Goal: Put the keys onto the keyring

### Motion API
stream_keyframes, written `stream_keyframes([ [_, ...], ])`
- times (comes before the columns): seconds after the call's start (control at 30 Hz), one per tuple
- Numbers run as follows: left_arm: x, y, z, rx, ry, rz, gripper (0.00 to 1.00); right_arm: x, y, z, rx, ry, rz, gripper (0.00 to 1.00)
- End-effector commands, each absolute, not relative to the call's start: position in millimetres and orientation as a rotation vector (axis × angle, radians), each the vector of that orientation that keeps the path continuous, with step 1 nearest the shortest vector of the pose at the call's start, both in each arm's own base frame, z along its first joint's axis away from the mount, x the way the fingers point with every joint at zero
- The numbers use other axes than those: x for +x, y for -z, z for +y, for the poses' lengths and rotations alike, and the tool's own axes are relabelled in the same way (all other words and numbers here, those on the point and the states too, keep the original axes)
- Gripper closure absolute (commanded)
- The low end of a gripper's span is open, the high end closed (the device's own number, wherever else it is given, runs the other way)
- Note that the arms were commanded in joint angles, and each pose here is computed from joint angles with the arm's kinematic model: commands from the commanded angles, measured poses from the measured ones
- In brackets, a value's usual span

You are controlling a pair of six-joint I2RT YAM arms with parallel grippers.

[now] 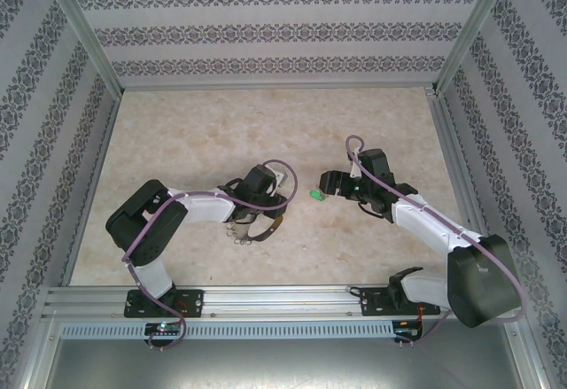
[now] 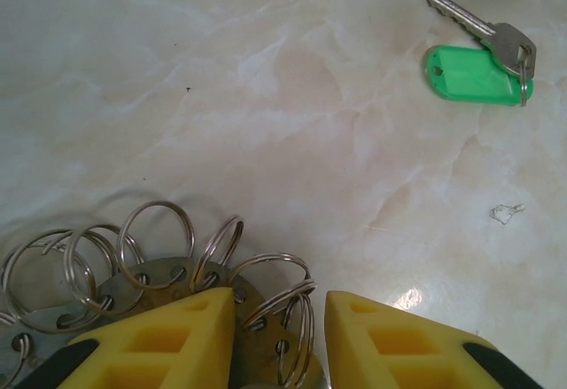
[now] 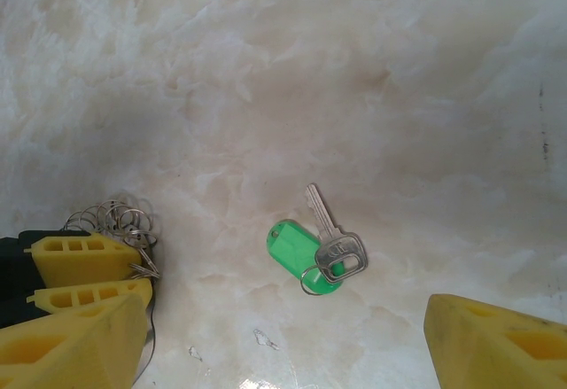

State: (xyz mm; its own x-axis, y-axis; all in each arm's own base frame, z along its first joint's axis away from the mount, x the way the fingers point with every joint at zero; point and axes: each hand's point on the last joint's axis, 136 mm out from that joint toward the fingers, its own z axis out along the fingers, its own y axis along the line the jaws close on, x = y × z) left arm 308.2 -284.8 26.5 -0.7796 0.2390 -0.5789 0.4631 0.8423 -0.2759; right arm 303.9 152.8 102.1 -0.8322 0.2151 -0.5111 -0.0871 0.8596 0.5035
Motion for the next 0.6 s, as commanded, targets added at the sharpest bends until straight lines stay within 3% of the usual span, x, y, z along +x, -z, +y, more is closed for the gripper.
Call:
stream_keyframes([
  [0.0, 306.7, -29.4, -287.3, 0.503, 0.56, 2.456, 0.69, 303.4, -98.8, 152.0, 0.078, -0.703, 2.46, 0.18],
  [0.4, 306.7, -30.9, -286.6, 0.502, 0.557, 2.454, 0.84, 302.7, -99.1, 153.0, 0.079, -0.712, 2.459, 0.19],
  [0.57, 305.3, -34.0, -285.9, 0.52, 0.555, 2.448, 0.98, 301.9, -102.0, 155.5, 0.073, -0.731, 2.454, 0.2],
])
